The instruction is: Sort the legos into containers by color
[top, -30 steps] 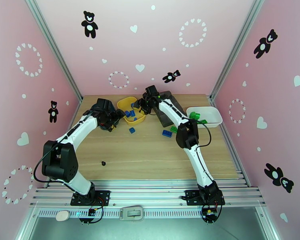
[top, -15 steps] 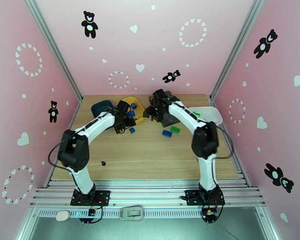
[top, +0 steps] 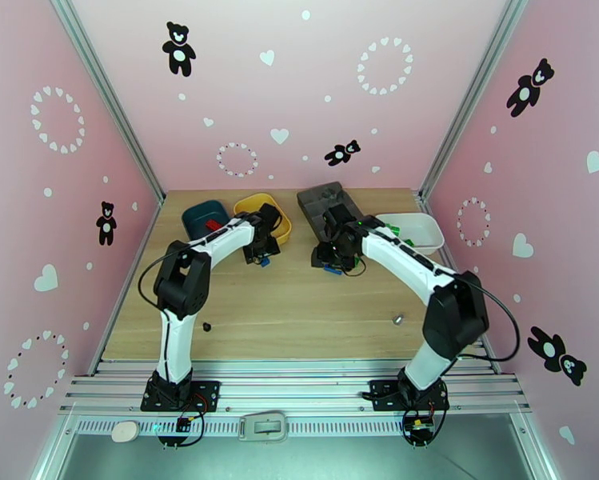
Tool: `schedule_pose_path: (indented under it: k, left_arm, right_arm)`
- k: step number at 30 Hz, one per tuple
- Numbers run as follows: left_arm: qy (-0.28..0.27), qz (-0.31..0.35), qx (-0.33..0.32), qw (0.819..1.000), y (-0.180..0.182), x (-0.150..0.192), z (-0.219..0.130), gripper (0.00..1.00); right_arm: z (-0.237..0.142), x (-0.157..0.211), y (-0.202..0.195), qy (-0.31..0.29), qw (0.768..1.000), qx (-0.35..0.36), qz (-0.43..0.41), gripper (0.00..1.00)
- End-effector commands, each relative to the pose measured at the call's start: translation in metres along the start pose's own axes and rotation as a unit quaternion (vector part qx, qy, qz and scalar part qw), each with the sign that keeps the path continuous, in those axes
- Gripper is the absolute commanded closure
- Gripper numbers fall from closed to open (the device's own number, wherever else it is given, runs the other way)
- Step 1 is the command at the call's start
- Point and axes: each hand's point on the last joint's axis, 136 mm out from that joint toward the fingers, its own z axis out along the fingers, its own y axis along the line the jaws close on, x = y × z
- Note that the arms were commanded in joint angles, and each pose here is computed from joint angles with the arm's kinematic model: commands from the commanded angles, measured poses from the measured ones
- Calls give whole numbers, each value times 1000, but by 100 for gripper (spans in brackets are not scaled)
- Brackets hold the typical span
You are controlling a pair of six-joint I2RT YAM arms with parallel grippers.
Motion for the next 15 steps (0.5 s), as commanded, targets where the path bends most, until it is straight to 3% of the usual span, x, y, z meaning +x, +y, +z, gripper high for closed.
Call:
schedule_pose_path:
  k: [1,8,15]
  left_arm:
    - [-1,-3,-22,1000,1,0,8,33]
    - [10,-8,-40,999,8,6,23,37]
    - [12,2,-44,999,9,12,24,51]
  right_arm:
    - [-7,8,-9,-4,1000,14,-5,39]
    - [-10,5,-4,-6,1000,6,-10,39]
    - [-9,6,-4,0,1000,8,-15,40]
